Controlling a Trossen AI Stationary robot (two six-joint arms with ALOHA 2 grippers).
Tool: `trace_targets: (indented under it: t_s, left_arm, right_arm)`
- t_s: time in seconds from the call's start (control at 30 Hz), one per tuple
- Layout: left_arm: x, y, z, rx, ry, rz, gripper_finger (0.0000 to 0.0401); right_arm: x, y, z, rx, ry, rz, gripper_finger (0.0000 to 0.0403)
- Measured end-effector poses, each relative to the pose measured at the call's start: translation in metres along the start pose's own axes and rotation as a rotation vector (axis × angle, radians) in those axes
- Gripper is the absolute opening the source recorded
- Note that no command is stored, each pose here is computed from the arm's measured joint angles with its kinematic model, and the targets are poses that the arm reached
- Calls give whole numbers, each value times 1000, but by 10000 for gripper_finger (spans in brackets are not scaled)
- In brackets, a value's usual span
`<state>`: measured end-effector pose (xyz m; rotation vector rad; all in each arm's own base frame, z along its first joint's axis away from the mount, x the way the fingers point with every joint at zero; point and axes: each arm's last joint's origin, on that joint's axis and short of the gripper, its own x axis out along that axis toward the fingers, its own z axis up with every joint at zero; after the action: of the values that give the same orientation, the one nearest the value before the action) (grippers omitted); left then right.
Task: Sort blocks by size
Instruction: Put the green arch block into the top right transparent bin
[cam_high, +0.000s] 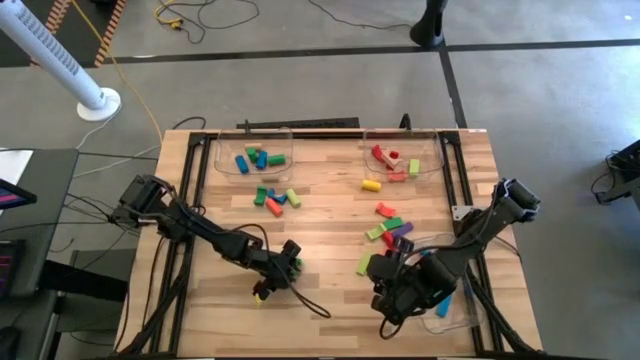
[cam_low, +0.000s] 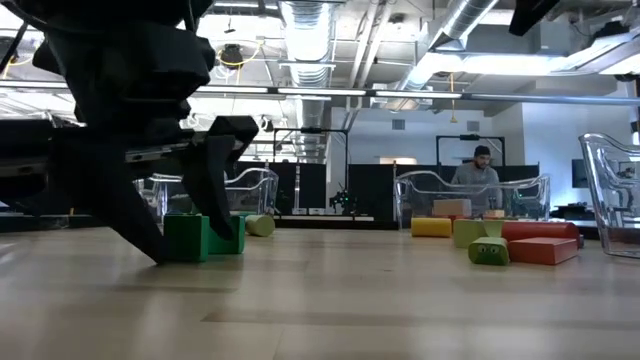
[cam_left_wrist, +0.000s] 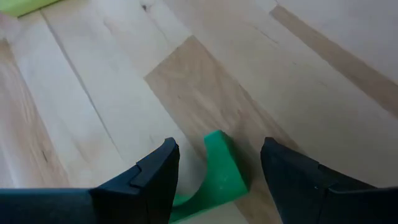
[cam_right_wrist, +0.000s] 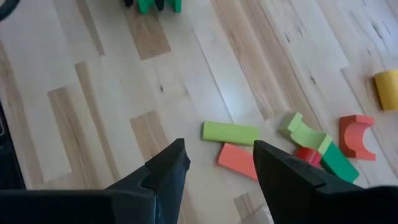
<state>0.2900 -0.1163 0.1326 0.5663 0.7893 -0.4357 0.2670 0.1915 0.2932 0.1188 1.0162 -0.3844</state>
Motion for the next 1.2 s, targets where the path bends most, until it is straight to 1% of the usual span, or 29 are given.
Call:
trace_targets:
  t_s: [0.07,0.13,0.43,0.73,0.83,0.9,0.97,1.1,1.2]
  left_arm:
    - [0,0,0,27,3,2,212]
    - [0,0,0,51,8,10,198]
    - [0,0,-2,115,30,29,78]
    - [0,0,-1,120,26,32,75]
    - [-1,-1,1,124,5,31,75]
    - [-4,-3,4,129,-24,8,75]
    - [-9,-5,8,132,-69,-20,75]
    - [-27,-2,23,138,-224,-65,75]
    - [-45,-1,34,171,-337,-98,75]
  right_arm:
    - [3,2,-1,-5,-1,-9,214]
    - [5,4,-1,-9,0,-15,214]
    - [7,5,-1,-23,-11,-6,214]
    - [7,6,0,-20,-18,3,214]
    - [7,8,2,-36,-46,11,214]
    - [7,9,3,-51,-76,11,214]
    - [7,11,5,-68,-100,15,214]
    - [6,13,7,-117,-157,3,214]
    - [3,17,9,-159,-230,-8,214]
